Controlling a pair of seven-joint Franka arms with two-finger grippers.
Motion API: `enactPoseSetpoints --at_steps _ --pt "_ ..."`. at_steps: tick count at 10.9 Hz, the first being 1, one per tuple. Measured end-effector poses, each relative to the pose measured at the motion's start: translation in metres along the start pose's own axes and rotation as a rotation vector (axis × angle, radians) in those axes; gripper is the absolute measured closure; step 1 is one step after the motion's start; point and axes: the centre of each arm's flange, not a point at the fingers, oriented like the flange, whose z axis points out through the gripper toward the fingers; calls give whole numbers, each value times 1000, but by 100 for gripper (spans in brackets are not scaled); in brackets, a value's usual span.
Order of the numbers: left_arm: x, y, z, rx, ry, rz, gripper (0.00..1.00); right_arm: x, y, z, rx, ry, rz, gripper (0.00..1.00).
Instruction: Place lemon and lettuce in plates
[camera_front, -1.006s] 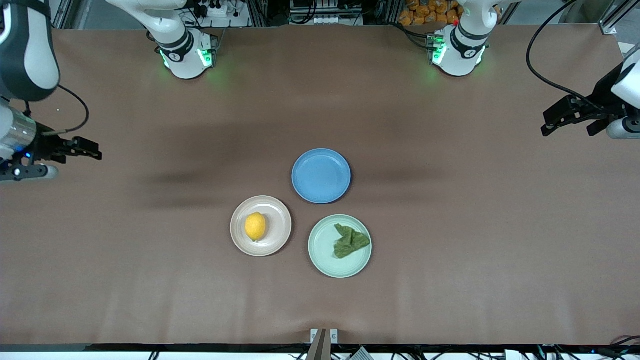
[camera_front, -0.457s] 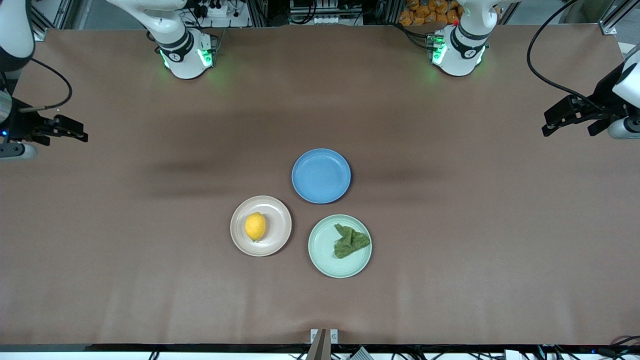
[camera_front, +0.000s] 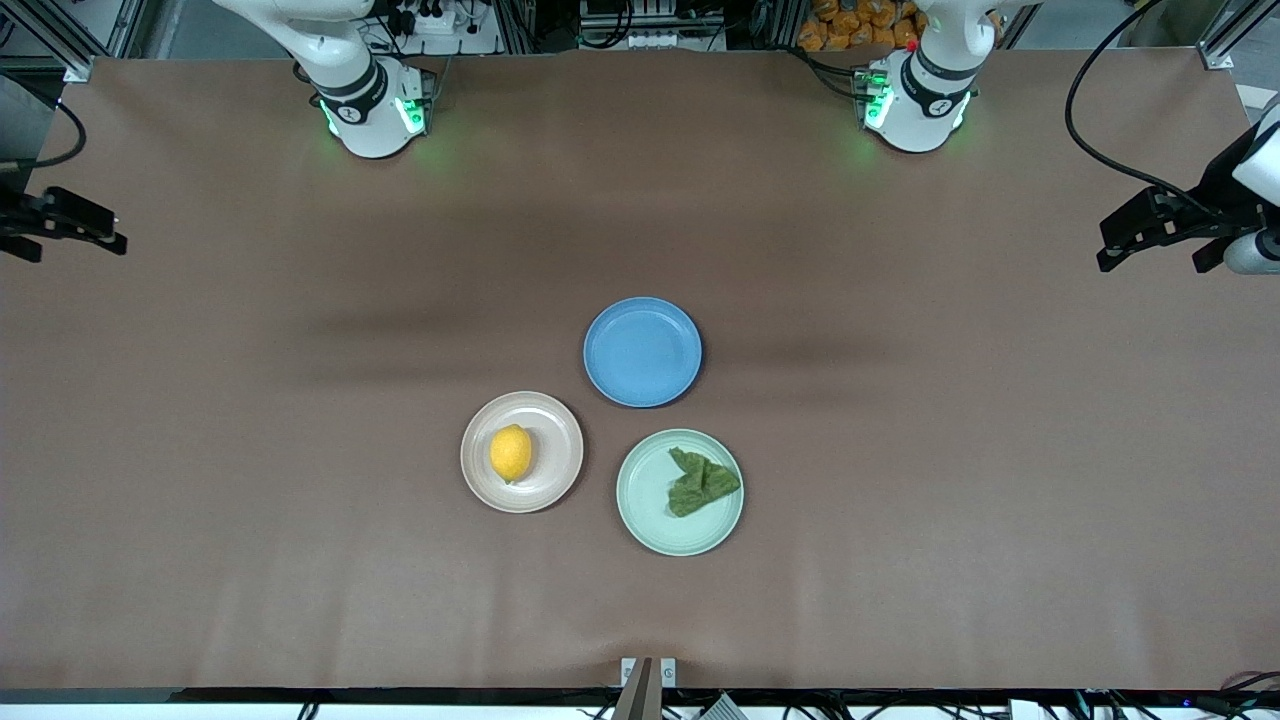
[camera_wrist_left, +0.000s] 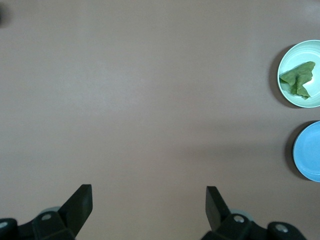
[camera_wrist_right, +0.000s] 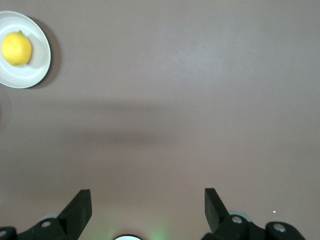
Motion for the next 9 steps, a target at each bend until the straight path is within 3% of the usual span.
enactPoseSetpoints --at_steps 9 --pt "-3 2 -20 0 17 3 0 23 -11 -1 -3 -17 -25 0"
